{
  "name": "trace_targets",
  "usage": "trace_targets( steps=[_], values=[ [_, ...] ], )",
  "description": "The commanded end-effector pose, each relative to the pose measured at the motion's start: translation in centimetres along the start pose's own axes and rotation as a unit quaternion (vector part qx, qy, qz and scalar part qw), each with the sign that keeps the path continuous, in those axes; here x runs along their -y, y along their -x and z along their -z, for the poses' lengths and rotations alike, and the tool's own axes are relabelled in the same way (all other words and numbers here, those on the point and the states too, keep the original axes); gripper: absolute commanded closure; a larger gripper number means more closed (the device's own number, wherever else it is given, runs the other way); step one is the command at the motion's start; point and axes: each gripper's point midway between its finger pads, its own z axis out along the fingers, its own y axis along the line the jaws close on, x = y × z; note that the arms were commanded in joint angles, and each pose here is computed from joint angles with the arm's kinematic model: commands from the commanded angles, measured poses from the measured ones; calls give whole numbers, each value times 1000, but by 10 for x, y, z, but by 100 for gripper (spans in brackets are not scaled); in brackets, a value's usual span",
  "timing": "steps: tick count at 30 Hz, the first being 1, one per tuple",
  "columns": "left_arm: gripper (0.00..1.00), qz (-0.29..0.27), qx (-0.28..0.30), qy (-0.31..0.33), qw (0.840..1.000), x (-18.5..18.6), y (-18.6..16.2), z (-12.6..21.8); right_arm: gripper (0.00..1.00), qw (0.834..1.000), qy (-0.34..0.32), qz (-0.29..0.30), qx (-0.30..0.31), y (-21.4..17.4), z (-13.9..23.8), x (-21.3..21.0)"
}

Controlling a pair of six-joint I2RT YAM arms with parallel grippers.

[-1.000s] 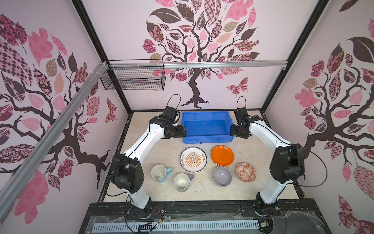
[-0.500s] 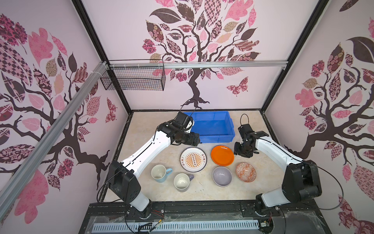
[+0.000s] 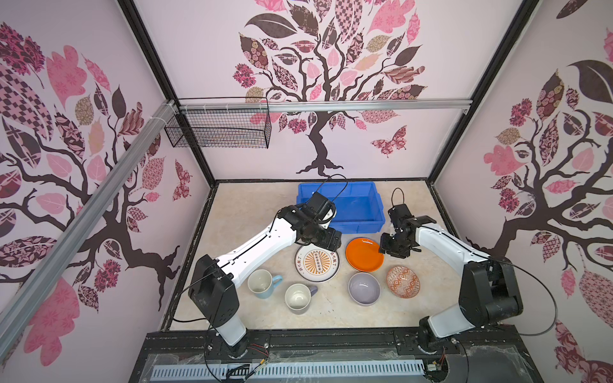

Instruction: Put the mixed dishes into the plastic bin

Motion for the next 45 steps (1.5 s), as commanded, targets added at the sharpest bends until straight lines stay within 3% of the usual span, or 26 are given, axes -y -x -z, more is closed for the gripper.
trace_targets(
  steps=[1, 6, 9, 20, 29, 35, 45],
  values=[
    [13, 20, 6, 54, 998, -30, -6, 14, 42, 999, 30, 18, 22, 9, 20, -16],
    [13, 121, -9, 69, 990, -83, -34, 16, 39, 995, 61, 72, 37, 7, 38, -60],
    [13, 148, -7, 79, 986, -102, -44, 18, 39, 992, 90, 85, 31, 2, 44, -87],
    [15, 161, -27, 86, 983, -107, -57, 14, 39, 984, 132, 115, 33, -3, 62, -121],
    [14, 154, -12, 92, 984, -108, -54, 25, 37, 988, 96, 118, 31, -11, 56, -106],
    [14, 161, -49, 93, 981, -112, -73, 8, 36, 988, 99, 121, 17, -18, 55, -104],
    [31, 176, -101, 85, 975, -115, -84, -27, 46, 977, 103, 188, -19, -50, 35, -152]
  ],
)
